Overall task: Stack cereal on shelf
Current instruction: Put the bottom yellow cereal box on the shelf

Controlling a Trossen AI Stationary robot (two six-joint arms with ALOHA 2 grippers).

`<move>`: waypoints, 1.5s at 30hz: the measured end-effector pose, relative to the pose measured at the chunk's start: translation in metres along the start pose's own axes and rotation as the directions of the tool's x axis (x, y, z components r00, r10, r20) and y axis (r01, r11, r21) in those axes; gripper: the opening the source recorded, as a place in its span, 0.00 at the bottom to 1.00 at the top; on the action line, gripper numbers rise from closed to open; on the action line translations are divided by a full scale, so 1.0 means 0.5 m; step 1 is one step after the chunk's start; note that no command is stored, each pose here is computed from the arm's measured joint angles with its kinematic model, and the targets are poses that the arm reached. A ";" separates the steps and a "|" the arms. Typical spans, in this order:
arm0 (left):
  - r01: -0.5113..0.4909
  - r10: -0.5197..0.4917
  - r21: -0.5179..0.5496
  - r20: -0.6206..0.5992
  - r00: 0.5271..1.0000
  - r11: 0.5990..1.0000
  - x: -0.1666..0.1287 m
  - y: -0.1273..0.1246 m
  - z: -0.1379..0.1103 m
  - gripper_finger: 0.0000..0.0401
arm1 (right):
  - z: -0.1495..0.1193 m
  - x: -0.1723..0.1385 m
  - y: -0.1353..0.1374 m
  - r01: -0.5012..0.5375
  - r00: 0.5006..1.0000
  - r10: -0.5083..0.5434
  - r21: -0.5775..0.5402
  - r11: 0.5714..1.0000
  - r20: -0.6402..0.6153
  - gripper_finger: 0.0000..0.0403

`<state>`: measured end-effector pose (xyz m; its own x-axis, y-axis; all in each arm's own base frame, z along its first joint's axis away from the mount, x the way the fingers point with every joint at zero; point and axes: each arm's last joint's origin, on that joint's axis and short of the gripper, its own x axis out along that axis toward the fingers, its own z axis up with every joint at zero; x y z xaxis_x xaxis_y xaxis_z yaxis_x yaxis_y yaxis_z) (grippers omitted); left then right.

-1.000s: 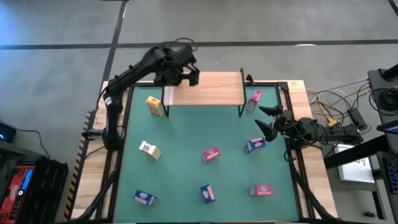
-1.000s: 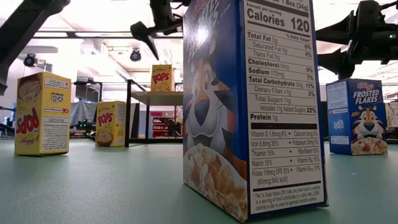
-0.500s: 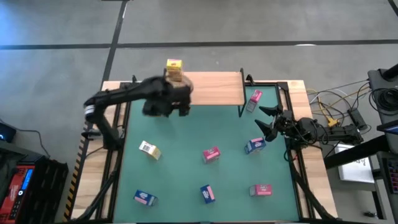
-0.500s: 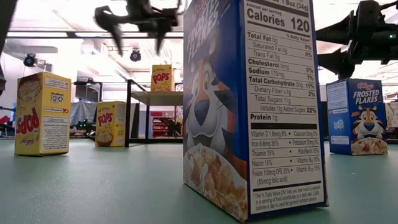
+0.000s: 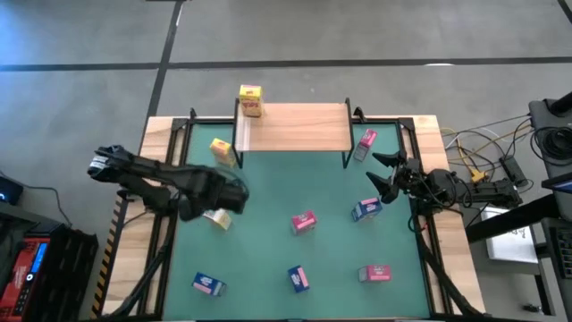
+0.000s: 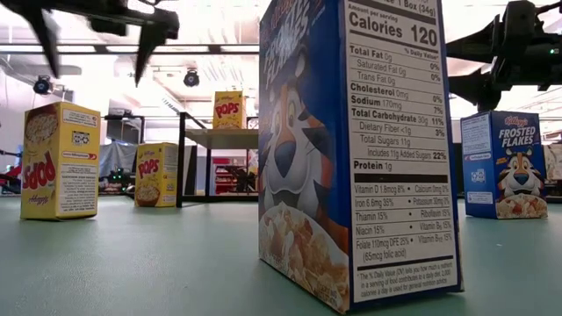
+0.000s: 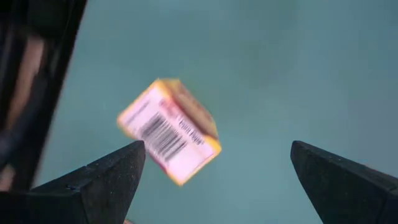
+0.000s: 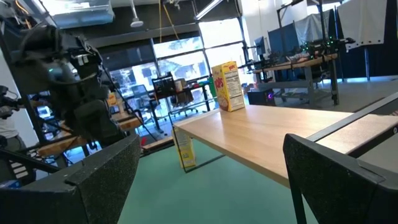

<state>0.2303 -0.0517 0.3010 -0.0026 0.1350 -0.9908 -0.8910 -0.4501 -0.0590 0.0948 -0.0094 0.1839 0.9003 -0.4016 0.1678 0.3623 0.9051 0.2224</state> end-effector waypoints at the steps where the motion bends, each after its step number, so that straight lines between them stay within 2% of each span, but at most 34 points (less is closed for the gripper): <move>1: 0.002 -0.002 -0.063 -0.001 1.000 0.998 0.003 0.006 -0.006 0.96 | 0.000 0.000 0.000 0.000 1.000 0.000 0.000 1.000 0.000 0.95; 5: -0.028 0.024 -0.274 -0.021 0.999 0.961 0.020 0.023 -0.027 0.96 | 0.000 0.000 0.000 0.000 1.000 0.000 0.000 1.000 0.000 0.95; 13: -0.042 0.038 -0.467 -0.020 0.999 0.883 0.055 0.032 -0.038 0.96 | 0.000 0.000 0.000 0.000 1.000 0.000 0.000 1.000 0.000 0.95; 19: -0.042 0.036 -0.493 -0.021 0.999 0.869 0.059 0.033 -0.039 0.91 | 0.000 0.000 0.000 0.000 1.000 0.000 0.000 1.000 0.000 0.95; 35: -0.038 0.025 -0.494 -0.033 0.999 0.869 0.073 0.019 -0.055 0.65 | 0.000 0.000 0.000 0.000 1.000 0.000 0.000 1.000 0.000 0.95; 38: -0.034 0.023 -0.411 -0.032 0.999 0.911 0.073 0.019 -0.055 0.62 | 0.000 0.000 0.000 0.000 1.000 0.000 0.000 1.000 0.000 0.95; 41: 0.012 -0.012 -0.161 0.001 1.000 0.987 0.073 0.017 -0.053 0.60 | 0.000 0.000 0.000 0.000 1.000 0.000 0.000 1.000 0.000 0.95; 43: 0.031 -0.031 0.029 0.002 1.000 0.999 0.073 0.014 -0.055 0.59 | 0.000 0.000 0.000 0.000 1.000 0.000 0.000 1.000 0.000 0.95; 45: 0.039 -0.039 0.171 -0.006 0.999 0.985 0.073 0.013 -0.056 0.59 | 0.000 0.000 0.000 0.000 1.000 0.000 0.000 1.000 0.000 0.95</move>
<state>0.2373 -0.0743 0.2608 0.0349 0.1470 -0.9885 -0.9549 -0.2871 -0.0764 0.0948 -0.0094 0.1839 0.9003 -0.4016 0.1678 0.3623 0.9051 0.2224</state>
